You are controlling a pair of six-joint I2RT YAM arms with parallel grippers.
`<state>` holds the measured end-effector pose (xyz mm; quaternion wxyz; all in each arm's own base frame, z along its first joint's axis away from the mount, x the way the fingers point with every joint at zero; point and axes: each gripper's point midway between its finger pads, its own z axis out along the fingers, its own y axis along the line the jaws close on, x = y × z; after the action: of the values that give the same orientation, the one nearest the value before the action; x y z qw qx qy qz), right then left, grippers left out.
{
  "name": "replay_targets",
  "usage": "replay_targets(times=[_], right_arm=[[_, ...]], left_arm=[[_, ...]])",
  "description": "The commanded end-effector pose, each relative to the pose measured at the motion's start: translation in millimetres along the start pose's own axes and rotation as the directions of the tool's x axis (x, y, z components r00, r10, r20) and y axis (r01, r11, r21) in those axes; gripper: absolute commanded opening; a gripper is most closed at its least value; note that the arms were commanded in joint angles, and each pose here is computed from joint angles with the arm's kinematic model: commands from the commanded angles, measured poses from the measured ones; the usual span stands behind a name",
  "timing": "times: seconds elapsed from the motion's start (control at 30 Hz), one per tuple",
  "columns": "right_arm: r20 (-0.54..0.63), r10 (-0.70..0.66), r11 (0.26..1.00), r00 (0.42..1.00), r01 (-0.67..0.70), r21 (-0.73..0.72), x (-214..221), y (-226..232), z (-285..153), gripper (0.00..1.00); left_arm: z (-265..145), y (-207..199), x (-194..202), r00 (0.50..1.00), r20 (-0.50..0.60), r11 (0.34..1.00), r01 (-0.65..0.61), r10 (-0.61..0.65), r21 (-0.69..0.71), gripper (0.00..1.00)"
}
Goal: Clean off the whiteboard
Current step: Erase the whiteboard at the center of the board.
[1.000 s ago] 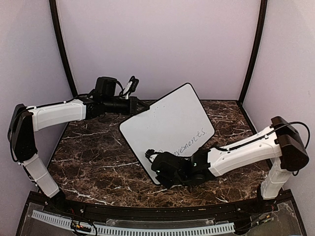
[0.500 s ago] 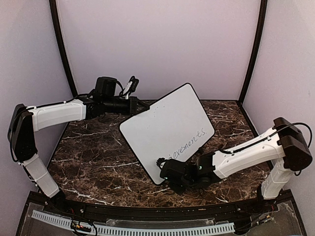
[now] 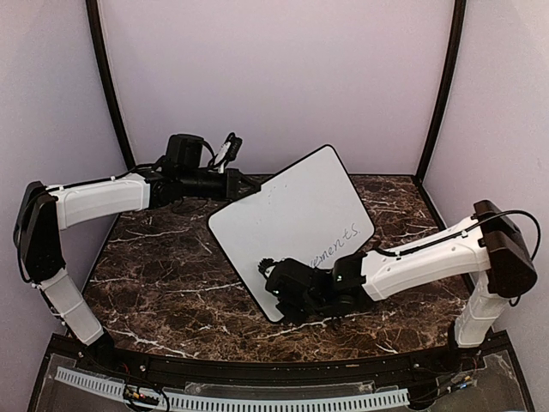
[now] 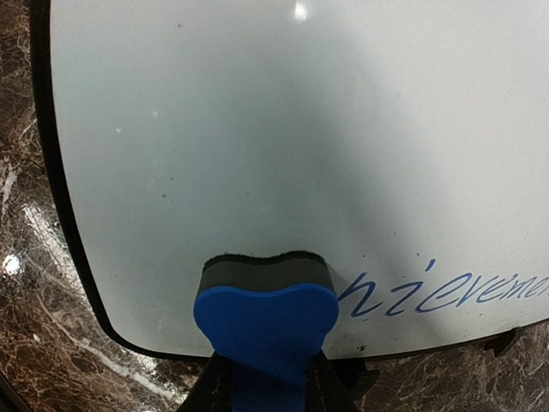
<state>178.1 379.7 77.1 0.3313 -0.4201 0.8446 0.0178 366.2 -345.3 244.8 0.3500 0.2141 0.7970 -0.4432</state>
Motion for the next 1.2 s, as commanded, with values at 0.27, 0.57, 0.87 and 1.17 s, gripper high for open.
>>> replay_targets(times=[0.27,0.57,0.87,1.17], right_arm=[[-0.104,0.072,0.997,0.992,-0.074,-0.009,53.2,-14.0,5.7,0.24],[-0.004,0.074,0.997,0.997,-0.074,0.022,-8.2,-34.8,11.7,0.24],[0.02,0.095,0.995,0.995,-0.095,-0.022,-26.8,-40.1,15.4,0.24],[-0.061,0.081,0.996,0.995,-0.084,-0.036,20.6,-21.8,11.2,0.24]], left_arm=[[9.2,-10.7,33.5,0.994,-0.114,0.999,0.007,-0.002,0.041,0.0],[9.6,-7.8,33.9,0.994,-0.113,1.0,0.004,-0.001,0.026,0.0],[9.5,-8.2,33.3,0.994,-0.113,1.0,0.003,0.001,0.027,0.0],[10.9,-7.8,34.9,0.993,-0.118,0.999,0.009,-0.005,0.032,0.0]])
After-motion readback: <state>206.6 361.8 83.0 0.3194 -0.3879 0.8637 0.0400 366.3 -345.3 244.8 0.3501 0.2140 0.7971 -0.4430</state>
